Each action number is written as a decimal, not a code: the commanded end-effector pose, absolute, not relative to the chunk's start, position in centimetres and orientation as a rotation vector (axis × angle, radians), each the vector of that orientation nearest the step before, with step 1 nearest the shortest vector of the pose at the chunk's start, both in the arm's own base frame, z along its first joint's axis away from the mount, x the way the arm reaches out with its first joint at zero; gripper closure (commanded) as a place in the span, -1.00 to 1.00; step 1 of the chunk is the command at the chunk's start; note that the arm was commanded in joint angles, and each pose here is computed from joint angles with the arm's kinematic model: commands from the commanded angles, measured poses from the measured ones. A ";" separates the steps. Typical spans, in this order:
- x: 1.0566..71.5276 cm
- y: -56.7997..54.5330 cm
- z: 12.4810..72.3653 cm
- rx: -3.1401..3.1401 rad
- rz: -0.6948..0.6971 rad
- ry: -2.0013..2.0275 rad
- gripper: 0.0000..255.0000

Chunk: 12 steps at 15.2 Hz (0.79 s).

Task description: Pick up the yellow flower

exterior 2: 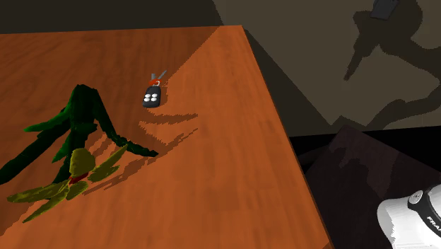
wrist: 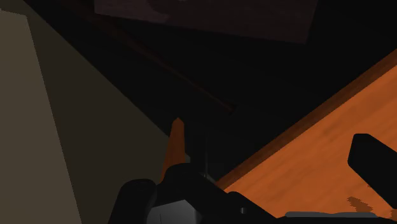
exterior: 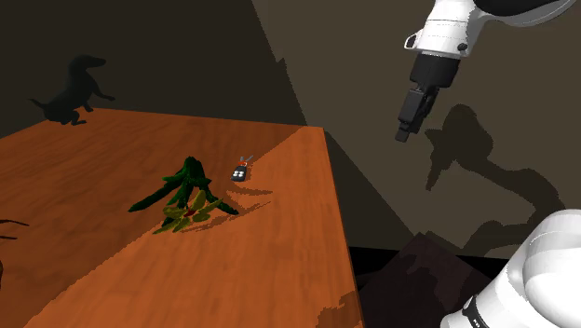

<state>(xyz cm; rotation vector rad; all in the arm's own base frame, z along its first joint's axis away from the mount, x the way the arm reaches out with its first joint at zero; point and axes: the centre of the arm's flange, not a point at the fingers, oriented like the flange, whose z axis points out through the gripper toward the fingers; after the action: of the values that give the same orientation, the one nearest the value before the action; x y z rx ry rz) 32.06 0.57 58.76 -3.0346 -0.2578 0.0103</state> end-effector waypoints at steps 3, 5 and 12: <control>33.1 3.0 58.6 -3.035 0.011 -0.249 -1.00; 34.2 5.4 58.4 -3.036 0.013 -0.240 -1.00; 38.1 13.8 57.8 -3.039 0.017 -0.210 -1.00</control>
<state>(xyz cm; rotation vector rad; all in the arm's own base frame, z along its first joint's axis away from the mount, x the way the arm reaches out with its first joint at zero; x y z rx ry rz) 37.72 12.27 57.86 -3.0394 -0.2161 0.0156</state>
